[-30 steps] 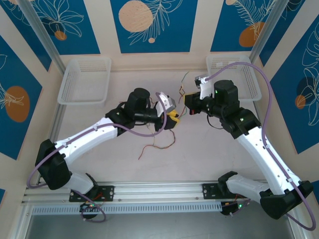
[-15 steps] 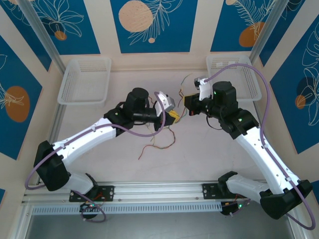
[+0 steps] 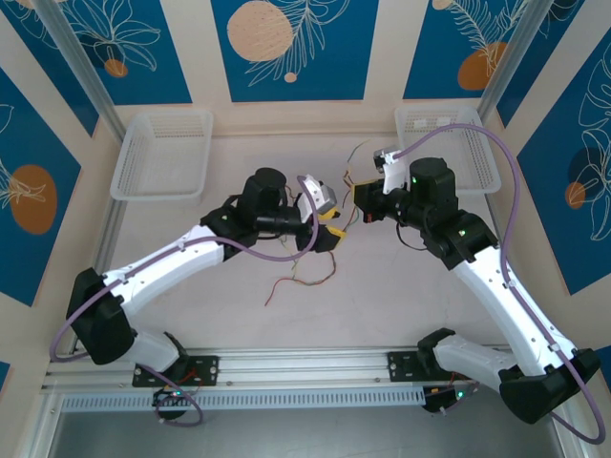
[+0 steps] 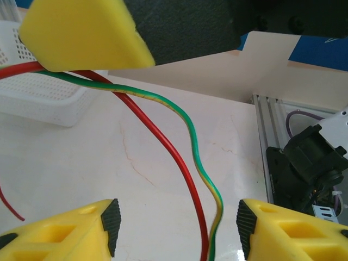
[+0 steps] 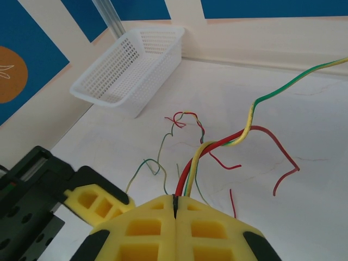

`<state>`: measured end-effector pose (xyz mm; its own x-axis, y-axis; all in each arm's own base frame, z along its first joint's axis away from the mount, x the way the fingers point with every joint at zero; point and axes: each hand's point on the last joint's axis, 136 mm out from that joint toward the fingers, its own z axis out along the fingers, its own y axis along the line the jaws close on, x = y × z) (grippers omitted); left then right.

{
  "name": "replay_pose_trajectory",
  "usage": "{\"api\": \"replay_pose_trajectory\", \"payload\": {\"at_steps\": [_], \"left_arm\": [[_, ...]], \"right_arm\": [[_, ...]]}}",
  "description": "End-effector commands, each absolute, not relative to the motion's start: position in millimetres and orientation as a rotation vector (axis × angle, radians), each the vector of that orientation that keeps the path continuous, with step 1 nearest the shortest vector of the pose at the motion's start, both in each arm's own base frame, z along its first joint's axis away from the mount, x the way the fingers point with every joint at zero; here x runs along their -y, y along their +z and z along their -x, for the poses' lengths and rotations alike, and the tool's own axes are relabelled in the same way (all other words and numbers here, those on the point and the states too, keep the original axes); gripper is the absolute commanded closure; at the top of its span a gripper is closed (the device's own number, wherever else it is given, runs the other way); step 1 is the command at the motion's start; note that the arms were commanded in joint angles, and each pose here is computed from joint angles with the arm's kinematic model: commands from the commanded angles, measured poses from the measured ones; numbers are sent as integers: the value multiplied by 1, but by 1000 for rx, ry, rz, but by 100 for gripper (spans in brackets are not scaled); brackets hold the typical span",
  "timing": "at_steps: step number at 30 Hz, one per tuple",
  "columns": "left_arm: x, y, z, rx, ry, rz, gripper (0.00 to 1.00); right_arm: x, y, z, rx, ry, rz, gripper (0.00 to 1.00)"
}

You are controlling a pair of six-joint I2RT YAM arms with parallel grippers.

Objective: Untangle the cables

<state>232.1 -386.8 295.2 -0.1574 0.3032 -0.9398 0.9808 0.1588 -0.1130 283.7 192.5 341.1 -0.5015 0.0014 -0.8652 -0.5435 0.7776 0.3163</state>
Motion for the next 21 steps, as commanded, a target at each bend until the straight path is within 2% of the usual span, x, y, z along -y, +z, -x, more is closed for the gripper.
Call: {"api": "replay_pose_trajectory", "payload": {"at_steps": [1, 3, 5, 6, 7, 8, 13, 17, 21], "left_arm": [[397, 307, -227, -1539, -1076, -1299, 36], [400, 306, -227, -1534, -1083, -1300, 35], [400, 305, -229, -1533, -1081, -1295, 44], [400, 304, -230, -1537, -1075, -1290, 52], [400, 304, -231, -1540, -1069, -1286, 67], [399, 304, -233, -1548, -1059, -1274, 77], [395, 304, -232, -1555, -1045, -1261, 92], [392, 302, -233, -1561, -1031, -1253, 100], [391, 302, -234, -1563, -1024, -1237, 100]], "right_arm": [[-200, 347, -277, -1967, 769, 426, 100], [-200, 346, -277, -1968, 769, 421, 100], [-200, 344, -277, -1971, 774, 420, 100], [-201, 343, -277, -1972, 779, 422, 100], [-201, 344, -277, -1968, 783, 422, 100], [-201, 344, -277, -1969, 781, 420, 100], [-195, 339, -279, -1980, 741, 403, 100], [-195, 340, -279, -1974, 746, 397, 100], [-192, 339, -283, -1980, 726, 371, 100]]}}
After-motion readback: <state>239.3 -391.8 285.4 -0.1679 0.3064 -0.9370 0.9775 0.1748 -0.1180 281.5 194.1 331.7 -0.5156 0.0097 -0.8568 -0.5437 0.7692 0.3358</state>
